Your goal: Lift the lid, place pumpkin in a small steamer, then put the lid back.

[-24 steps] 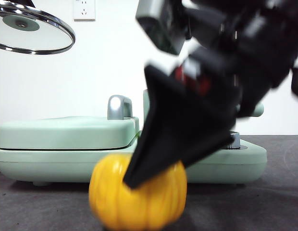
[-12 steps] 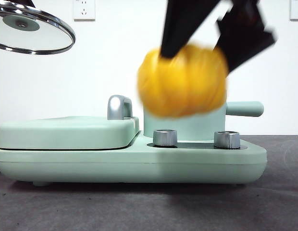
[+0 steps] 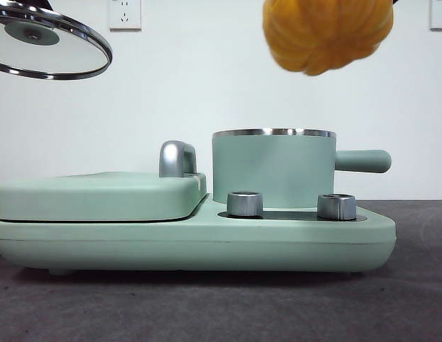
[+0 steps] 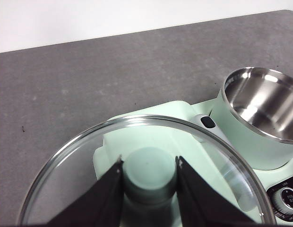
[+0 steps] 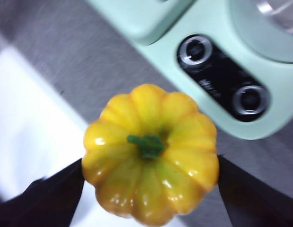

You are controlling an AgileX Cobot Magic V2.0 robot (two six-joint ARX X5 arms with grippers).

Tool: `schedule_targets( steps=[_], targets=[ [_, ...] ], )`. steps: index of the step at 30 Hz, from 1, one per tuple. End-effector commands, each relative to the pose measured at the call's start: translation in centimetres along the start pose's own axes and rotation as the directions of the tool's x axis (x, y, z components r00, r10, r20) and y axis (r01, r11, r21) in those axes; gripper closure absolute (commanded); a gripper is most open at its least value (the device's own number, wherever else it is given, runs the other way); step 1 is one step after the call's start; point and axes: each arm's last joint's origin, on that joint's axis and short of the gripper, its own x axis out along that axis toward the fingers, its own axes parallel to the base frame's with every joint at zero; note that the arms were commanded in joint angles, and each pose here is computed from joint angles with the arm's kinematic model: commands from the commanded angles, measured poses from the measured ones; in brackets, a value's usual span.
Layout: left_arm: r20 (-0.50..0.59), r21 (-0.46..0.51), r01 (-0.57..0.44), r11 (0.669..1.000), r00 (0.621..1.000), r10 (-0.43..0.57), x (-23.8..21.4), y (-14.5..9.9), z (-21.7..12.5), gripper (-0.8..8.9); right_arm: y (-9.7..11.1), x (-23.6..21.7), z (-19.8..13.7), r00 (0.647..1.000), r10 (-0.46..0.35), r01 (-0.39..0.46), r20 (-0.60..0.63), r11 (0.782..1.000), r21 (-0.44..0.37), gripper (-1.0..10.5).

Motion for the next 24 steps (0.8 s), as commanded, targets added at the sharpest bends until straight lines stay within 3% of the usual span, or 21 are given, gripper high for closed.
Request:
schedule_targets(
  steps=[1, 8, 17, 24],
  targets=[
    [0.046, 0.01, 0.0, 1.0, 0.999, 0.0, -0.2, 0.0, 0.8, 8.02, -0.6, -0.2, 1.8, 0.999, -0.052, 0.052, 0.0, 0.999, -0.014, 5.9],
    [0.047, 0.01, 0.0, 1.0, 0.999, 0.0, -0.2, 0.0, 0.8, 8.02, -3.3, 0.4, 6.5, 0.984, -0.176, 0.176, -0.011, 0.984, -0.016, 5.9],
    [0.046, 0.01, 0.0, 1.0, 0.999, 0.0, -0.2, 0.0, 0.8, 8.02, -7.2, 3.1, 12.3, 0.982, -0.188, 0.187, 0.023, 0.982, 0.031, 5.9],
    [0.045, 0.01, 0.0, 1.0, 0.999, 0.0, -0.2, 0.0, 0.8, 8.02, -8.8, 6.2, 14.8, 0.977, -0.197, 0.196, 0.075, 0.98, 0.03, 5.9]
  ],
)
